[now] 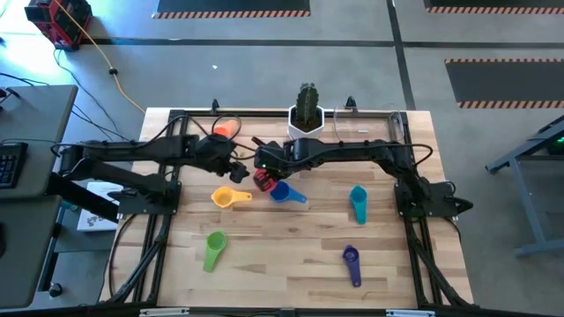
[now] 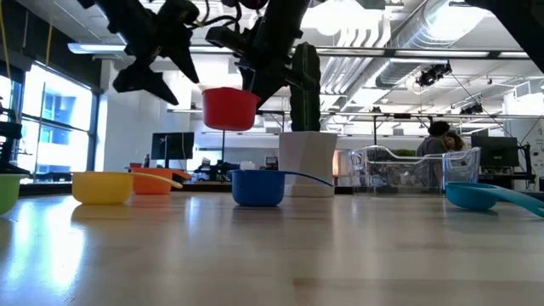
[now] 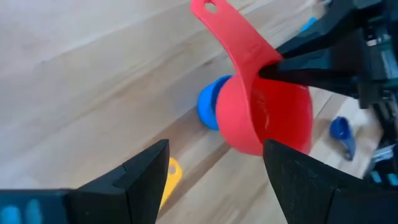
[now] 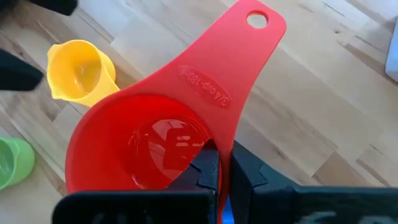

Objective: Nest measuring cups in basket
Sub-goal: Stack the red measuring cup on top of the orange measuring cup

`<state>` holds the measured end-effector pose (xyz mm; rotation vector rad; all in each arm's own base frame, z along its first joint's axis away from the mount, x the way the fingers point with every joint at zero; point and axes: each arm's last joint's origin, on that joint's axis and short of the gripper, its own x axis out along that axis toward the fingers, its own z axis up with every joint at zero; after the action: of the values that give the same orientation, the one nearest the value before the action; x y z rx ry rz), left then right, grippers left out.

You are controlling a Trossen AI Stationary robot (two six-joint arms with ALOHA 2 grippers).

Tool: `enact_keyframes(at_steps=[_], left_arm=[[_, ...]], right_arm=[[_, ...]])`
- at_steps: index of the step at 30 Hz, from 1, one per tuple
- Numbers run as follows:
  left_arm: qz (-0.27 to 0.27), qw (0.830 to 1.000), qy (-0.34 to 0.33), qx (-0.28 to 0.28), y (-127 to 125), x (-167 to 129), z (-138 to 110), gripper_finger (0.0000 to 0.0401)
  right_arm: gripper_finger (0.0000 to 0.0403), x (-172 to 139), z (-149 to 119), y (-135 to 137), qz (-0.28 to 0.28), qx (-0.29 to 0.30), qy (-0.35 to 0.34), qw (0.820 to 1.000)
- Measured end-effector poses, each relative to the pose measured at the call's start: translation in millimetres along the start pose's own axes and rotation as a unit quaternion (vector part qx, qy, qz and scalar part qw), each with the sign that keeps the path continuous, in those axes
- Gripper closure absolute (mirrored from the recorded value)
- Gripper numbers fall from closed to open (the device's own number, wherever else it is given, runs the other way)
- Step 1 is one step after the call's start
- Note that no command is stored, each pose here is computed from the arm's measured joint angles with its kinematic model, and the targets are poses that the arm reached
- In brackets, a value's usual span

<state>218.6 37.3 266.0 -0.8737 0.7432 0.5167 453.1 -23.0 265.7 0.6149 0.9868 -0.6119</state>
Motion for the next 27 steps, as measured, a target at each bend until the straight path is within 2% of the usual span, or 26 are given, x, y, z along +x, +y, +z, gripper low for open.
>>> enact_keyframes(at_steps=[6, 17, 22, 27], left_arm=[[0.007, 0.999, 0.006, 0.034, -6, 10, 14, 0.0151], [0.019, 0.999, 0.031, 0.028, -6, 30, 17, 0.0151], [0.003, 0.999, 0.031, 0.024, -8, 30, 19, 0.0151], [0.0, 0.999, 0.034, 0.018, -7, 30, 20, 0.0151]], right_arm=[[0.0401, 1, 3, -3, 0.005, -0.019, 0.006, 1.0], [0.0401, 2, 8, -9, -0.018, -0.039, -0.01, 0.999], [0.0401, 2, 10, -7, -0.003, -0.086, -0.016, 0.996], [0.0401, 2, 10, -6, 0.011, -0.096, -0.012, 0.995]])
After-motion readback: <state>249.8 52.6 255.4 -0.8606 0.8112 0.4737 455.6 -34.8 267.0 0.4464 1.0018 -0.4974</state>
